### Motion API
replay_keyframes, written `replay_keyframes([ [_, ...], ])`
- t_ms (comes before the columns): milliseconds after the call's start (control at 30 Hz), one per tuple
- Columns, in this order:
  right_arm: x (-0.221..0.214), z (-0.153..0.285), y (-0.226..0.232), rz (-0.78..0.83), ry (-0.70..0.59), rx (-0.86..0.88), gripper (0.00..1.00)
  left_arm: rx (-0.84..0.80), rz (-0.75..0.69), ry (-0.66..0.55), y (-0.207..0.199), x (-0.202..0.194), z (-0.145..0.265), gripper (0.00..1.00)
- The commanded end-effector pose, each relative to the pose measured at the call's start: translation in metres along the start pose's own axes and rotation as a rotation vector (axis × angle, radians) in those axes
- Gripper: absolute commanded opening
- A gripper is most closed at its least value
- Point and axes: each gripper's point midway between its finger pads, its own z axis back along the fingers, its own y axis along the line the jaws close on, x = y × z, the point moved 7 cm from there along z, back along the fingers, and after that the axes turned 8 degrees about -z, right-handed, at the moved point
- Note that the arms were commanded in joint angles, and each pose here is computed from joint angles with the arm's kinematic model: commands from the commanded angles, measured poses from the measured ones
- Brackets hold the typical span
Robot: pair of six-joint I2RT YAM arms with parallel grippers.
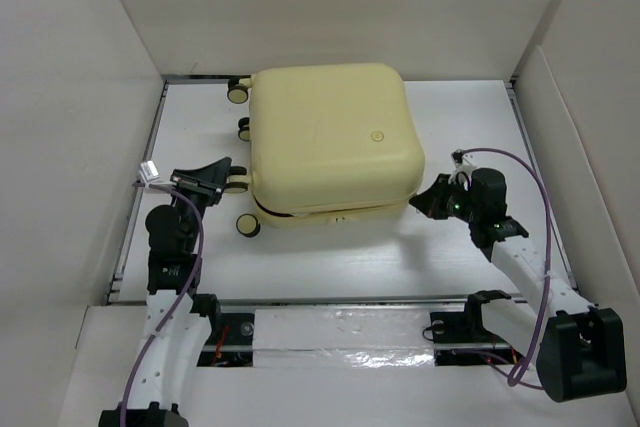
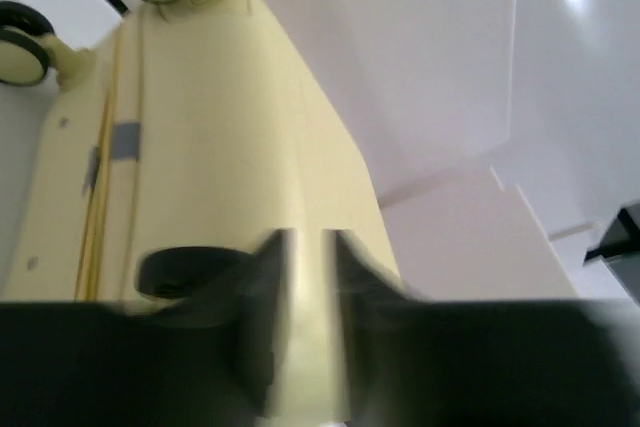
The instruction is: Pack the luggage
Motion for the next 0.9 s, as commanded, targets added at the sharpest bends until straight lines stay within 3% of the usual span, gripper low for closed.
replay_keyframes([
  [0,0.047,0.007,0.041,0.142,-0.214,0.181,0.00,-0.044,-0.004,0.086,-0.005,-0.013,0.010,0.00],
  [167,0.044,0.009,0.038,0.143,-0.208,0.160,0.00,0.076,-0.116,0.066,0.003,-0.007,0.013,0.00],
  [233,0.042,0.011,0.039,0.138,-0.213,0.169,0.00,0.124,-0.250,0.038,-0.004,0.007,0.016,0.00],
  [267,0.039,0.010,0.036,0.130,-0.211,0.164,0.00,0.116,-0.295,-0.012,-0.015,0.019,0.021,0.04],
  [300,0.038,0.009,0.039,0.135,-0.215,0.176,0.00,0.049,-0.343,-0.085,-0.045,0.039,0.026,0.21],
  [367,0.035,0.004,0.039,0.119,-0.199,0.180,0.00,-0.157,-0.438,-0.159,-0.098,0.062,0.042,0.34],
  [400,0.034,0.002,0.041,0.122,-0.194,0.187,0.00,-0.311,-0.461,-0.096,-0.120,0.057,0.048,0.36],
  [433,0.031,0.000,0.044,0.127,-0.176,0.198,0.00,-0.450,-0.477,-0.092,-0.143,0.060,0.051,0.30],
  [500,0.032,-0.003,0.047,0.130,-0.175,0.190,0.00,-0.642,-0.468,0.054,-0.163,0.048,0.045,0.20],
  [600,0.034,-0.001,0.051,0.128,-0.197,0.186,0.00,-0.602,-0.510,0.114,-0.142,0.036,0.021,0.09],
  [767,0.044,-0.004,0.053,0.139,-0.225,0.171,0.00,-0.543,-0.503,0.289,-0.126,-0.016,-0.011,0.10],
  [867,0.050,-0.004,0.052,0.138,-0.245,0.151,0.00,-0.541,-0.497,0.296,-0.156,-0.033,-0.022,0.11],
])
